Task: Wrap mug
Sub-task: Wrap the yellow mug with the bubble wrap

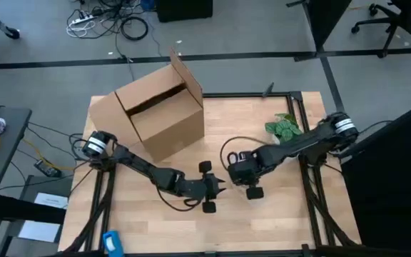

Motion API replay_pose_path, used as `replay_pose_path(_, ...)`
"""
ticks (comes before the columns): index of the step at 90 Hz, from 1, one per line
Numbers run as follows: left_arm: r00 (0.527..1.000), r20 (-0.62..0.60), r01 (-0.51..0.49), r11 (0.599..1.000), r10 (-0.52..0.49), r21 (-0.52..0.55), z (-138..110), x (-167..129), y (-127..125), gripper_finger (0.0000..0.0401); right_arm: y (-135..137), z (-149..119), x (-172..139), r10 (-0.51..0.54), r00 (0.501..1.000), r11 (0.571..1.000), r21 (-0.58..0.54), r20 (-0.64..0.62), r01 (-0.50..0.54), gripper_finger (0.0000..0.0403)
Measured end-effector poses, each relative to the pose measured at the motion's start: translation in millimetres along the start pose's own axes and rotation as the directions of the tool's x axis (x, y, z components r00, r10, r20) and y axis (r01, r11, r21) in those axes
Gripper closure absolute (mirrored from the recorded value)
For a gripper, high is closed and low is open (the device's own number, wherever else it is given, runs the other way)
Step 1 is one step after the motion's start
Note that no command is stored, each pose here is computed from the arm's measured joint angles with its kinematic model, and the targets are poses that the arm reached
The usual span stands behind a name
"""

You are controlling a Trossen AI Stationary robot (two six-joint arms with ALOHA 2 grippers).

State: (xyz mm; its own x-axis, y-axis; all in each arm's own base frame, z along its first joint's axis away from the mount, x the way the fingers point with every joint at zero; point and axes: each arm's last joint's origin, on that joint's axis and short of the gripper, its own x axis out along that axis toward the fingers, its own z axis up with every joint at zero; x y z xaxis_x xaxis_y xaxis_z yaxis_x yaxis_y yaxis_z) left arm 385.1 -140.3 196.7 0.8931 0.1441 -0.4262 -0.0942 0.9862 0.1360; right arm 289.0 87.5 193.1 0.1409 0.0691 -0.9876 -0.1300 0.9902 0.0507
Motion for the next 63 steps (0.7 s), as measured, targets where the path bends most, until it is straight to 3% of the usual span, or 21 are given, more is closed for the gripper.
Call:
replay_pose_path(9, 1.000, -0.003, 0.004, 1.000, -0.004, 0.001, -0.6, -0.9, -1.8, 0.0300, 0.9, -4.5, 26.8, 0.000, 0.999, 1.000, 0.009, -0.053, 0.000, 0.0403)
replay_pose_path(20, 1.000, -0.009, 0.003, 1.000, -0.003, 0.005, -1.2, -0.9, -1.7, 0.0300, 2.5, -4.5, 27.8, -0.016, 0.997, 1.000, -0.001, -0.072, 0.016, 0.0403)
replay_pose_path(44, 1.000, -0.009, -0.007, 1.000, 0.007, 0.001, -1.4, -0.7, -1.2, 0.0300, 2.8, -8.0, -60.6, -0.001, 0.998, 1.000, 0.023, 0.062, 0.000, 0.0403)
replay_pose_path(63, 1.000, -0.007, -0.016, 1.000, 0.016, 0.000, -1.2, -0.6, -0.8, 0.0300, -7.8, -25.4, -87.7, -0.075, 0.986, 0.994, 0.095, 0.148, 0.062, 0.0403)
